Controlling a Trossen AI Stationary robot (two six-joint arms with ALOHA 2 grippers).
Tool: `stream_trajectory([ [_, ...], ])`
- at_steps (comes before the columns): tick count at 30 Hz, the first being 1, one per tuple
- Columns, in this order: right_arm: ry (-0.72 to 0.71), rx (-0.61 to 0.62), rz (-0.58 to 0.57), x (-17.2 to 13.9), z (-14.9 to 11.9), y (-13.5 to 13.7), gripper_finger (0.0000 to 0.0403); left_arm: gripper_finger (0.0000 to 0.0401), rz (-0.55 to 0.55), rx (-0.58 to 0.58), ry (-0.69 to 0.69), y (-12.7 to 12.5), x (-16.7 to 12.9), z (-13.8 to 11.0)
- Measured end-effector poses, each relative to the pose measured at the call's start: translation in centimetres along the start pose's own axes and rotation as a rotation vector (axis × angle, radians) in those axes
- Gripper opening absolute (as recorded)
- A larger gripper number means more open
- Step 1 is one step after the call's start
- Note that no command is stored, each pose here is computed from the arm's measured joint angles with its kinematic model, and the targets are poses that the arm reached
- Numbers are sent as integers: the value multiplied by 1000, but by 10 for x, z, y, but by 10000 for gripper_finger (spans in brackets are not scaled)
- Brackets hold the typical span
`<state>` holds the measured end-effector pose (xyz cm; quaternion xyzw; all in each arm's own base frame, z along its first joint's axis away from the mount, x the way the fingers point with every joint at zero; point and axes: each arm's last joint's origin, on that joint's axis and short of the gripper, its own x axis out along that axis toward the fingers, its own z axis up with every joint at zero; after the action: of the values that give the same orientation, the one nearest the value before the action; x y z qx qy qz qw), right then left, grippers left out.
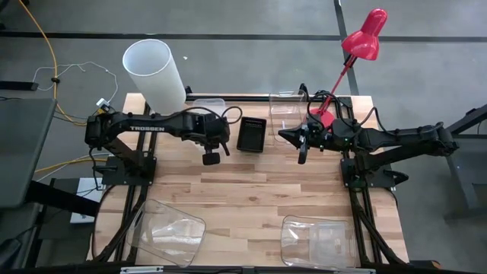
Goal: Stack baskets by color
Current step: Stack the middle white bin on the top white bin, then stack the white bin on the white bin
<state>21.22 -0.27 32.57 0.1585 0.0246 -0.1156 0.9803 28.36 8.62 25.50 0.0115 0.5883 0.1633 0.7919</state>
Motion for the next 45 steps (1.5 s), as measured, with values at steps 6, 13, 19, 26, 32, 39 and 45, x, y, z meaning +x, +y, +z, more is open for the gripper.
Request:
stream_trajectory([
  [6, 0, 1, 0, 0, 0, 0, 0, 1, 21, -6, 3, 1, 0, 0],
  [13, 0, 3, 0, 0, 0, 0, 0, 38, 82, 1, 9, 2, 0, 0],
  [19, 0, 3, 0, 0, 0, 0, 0, 110, 82, 0, 9, 3, -1, 0],
  [26, 0, 4, 0, 0, 0, 0, 0, 182, 62, -29, -89, 9, -27, 18],
  [32, -5, 84, 2, 0, 1, 0, 0, 204, -129, -159, -282, 11, -64, 30],
  [39, -38, 97, 15, 0, 4, 1, 0, 196, -210, -317, -785, 6, -122, 18],
  [45, -103, 114, 53, -1, 11, 4, 0, 189, -262, -408, -1149, -7, -134, -23],
])
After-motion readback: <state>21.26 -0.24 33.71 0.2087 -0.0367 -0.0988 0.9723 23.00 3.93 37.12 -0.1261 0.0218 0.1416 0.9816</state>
